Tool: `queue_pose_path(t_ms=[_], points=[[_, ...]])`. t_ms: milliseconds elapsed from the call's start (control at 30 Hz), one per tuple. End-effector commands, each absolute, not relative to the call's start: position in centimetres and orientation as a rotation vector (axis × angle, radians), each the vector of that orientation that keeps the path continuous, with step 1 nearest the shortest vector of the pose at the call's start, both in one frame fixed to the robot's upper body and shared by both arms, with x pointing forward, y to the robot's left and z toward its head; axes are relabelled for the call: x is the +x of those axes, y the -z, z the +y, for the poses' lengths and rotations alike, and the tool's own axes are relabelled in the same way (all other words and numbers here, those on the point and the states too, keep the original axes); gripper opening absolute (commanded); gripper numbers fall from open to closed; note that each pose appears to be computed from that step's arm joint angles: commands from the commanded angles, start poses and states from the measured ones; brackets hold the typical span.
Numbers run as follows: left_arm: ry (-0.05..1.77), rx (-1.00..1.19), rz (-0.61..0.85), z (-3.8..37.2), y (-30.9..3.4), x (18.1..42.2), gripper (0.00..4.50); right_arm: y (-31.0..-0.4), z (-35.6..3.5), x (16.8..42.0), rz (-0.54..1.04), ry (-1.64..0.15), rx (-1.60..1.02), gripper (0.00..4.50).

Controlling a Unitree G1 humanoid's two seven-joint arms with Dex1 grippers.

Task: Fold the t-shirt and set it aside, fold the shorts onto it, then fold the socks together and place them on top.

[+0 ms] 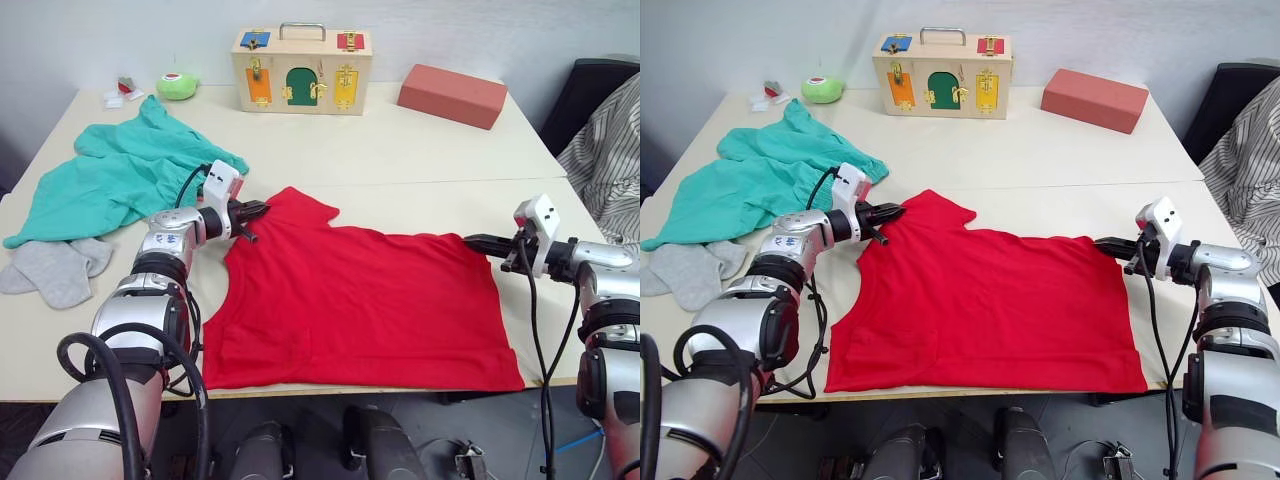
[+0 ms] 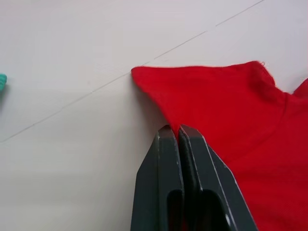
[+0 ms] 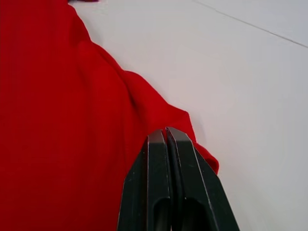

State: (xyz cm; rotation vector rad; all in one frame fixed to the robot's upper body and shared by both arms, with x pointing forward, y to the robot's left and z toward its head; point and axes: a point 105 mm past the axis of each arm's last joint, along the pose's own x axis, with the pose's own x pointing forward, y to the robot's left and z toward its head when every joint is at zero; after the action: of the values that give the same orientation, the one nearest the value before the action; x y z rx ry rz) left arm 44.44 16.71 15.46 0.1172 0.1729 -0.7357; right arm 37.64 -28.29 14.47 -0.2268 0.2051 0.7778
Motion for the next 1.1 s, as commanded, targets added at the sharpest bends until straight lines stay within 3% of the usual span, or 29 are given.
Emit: queue_pose_path(t_ms=[33,533,833,1100], points=[[0.755,0.125,0.072,17.3,-17.8,44.3,0.03,-16.8,-29.7,37.2,0.122,-0.749,-0.259,0.00],[0.828,0.161,-0.011,18.5,-17.6,42.5,0.03,-16.9,-31.2,35.2,0.065,-0.731,-0.221,0.00],[0.851,0.170,-0.043,19.5,-16.3,40.5,0.03,-14.1,-31.6,33.3,0.108,-0.709,-0.203,0.00],[0.852,0.224,0.017,19.4,-13.5,38.5,0.03,-10.5,-31.1,32.8,0.209,-0.687,-0.251,0.00]])
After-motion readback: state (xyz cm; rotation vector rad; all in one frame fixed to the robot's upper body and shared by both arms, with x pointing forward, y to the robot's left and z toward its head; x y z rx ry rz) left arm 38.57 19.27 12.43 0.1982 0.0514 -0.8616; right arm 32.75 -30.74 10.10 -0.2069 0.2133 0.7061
